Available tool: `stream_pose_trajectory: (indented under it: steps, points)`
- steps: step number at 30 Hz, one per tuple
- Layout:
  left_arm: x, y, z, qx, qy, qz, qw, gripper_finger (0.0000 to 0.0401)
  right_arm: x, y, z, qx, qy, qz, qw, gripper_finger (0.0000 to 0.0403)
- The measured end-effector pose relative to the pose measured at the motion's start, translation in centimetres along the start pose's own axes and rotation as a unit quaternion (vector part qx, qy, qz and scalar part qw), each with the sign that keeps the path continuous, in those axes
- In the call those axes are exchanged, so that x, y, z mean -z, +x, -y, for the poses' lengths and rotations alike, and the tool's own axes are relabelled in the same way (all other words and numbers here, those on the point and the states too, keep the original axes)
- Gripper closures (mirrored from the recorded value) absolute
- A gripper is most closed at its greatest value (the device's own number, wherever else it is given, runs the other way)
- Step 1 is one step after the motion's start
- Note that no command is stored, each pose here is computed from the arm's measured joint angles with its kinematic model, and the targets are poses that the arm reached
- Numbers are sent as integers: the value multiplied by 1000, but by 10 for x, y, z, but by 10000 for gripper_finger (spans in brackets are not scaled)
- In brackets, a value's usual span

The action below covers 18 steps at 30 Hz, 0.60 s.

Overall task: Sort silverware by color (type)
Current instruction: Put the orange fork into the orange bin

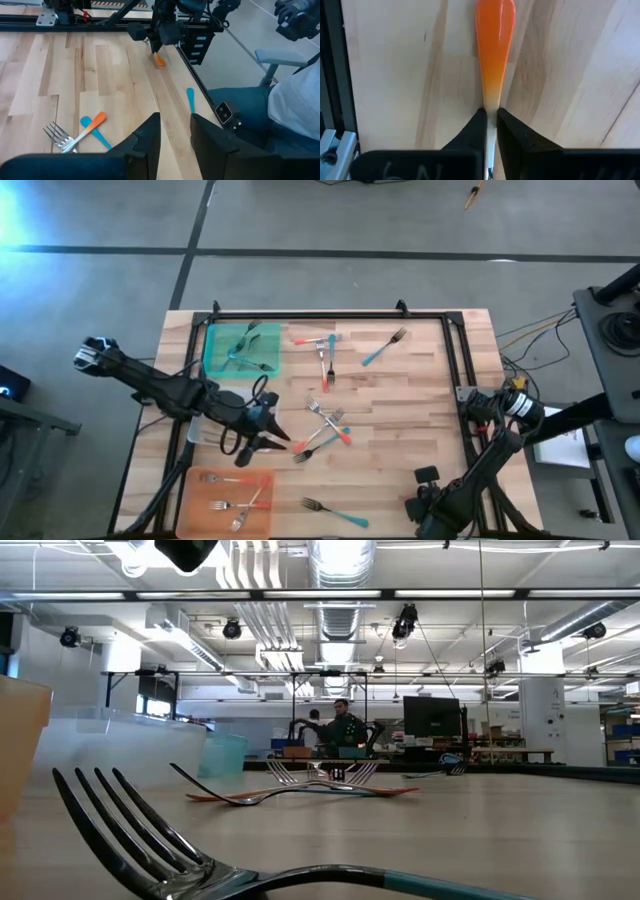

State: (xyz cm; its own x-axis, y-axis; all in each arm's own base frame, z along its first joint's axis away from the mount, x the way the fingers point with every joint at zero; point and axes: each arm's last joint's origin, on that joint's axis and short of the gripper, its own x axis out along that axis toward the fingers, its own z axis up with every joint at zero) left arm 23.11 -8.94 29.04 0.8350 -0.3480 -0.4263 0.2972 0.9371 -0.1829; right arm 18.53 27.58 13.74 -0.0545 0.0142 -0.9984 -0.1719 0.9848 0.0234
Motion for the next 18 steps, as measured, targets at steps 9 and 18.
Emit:
stream_pose_trajectory:
  steps: [9, 18]
  points:
    - [0, 10, 0, -3, -1, -14, 1000, 312, -2, -14, 7, 20, 1, 43, 999, 388]
    - [-7, -3, 6, 3, -1, -88, 996, 312, -18, -55, 35, 101, -14, 187, 977, 389]
